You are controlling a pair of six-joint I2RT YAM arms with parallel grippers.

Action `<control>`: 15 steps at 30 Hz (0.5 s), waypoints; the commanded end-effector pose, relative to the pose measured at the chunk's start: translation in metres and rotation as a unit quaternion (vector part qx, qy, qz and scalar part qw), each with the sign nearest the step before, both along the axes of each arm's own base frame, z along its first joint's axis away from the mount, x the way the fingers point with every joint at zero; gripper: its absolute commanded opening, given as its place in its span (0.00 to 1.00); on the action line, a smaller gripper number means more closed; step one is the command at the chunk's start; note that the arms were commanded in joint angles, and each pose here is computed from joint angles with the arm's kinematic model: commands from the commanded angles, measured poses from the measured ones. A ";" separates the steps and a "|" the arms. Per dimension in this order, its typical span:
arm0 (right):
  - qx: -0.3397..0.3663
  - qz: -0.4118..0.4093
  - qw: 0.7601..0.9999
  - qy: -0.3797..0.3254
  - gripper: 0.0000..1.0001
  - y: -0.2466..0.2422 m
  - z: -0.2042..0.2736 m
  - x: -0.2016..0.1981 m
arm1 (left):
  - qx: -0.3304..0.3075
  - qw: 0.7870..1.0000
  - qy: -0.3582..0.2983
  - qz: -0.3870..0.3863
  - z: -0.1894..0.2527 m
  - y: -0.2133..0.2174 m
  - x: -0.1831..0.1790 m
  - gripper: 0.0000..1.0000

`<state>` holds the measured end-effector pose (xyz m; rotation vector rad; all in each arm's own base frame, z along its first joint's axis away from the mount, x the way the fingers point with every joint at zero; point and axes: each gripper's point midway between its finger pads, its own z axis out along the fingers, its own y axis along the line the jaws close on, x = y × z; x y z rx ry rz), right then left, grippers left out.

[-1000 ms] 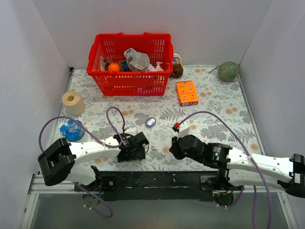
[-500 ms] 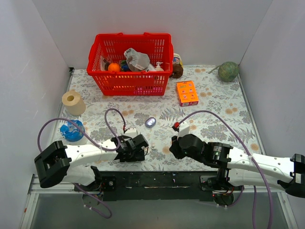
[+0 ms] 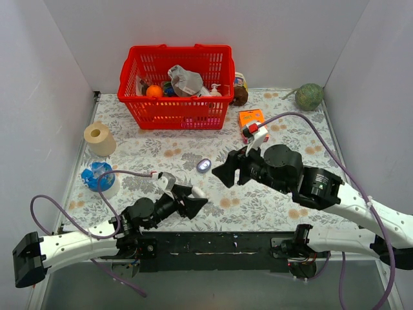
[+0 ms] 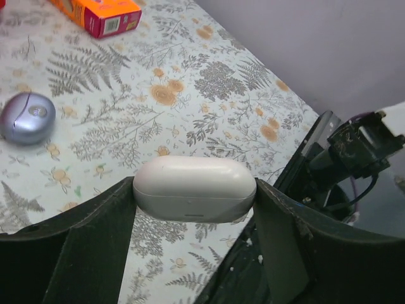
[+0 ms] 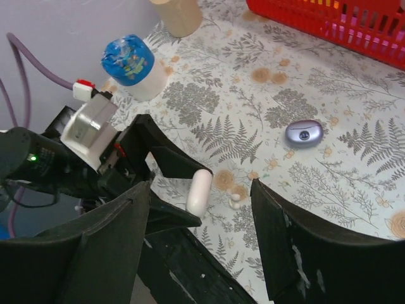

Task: Insert the wireless bluetooth earbuds into the charging case
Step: Open the charging case.

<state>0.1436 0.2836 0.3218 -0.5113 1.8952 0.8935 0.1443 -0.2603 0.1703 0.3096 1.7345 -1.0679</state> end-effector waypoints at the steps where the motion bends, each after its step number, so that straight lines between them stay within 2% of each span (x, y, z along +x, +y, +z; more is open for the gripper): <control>1: -0.053 0.049 0.997 0.030 0.73 0.011 -0.010 -0.011 | -0.043 0.974 -0.218 -0.050 0.059 -0.007 -0.008 0.00; 2: -0.062 0.045 0.997 0.030 0.73 0.012 -0.014 -0.009 | -0.013 0.964 -0.257 -0.063 0.059 -0.011 -0.009 0.00; 3: -0.066 0.048 0.996 0.026 0.74 0.014 -0.015 -0.008 | 0.008 0.959 -0.267 -0.099 0.054 -0.020 -0.016 0.00; 7: -0.098 0.073 0.992 0.031 0.77 0.026 -0.023 -0.008 | 0.058 0.941 -0.303 -0.139 0.048 -0.037 -0.018 0.00; 10: -0.151 0.069 0.985 0.050 0.79 0.029 -0.040 -0.003 | 0.070 0.935 -0.323 -0.132 0.051 -0.037 -0.013 0.00; 15: -0.156 0.076 0.983 0.050 0.79 0.036 -0.048 -0.001 | 0.078 0.931 -0.338 -0.113 0.057 -0.031 -0.008 0.00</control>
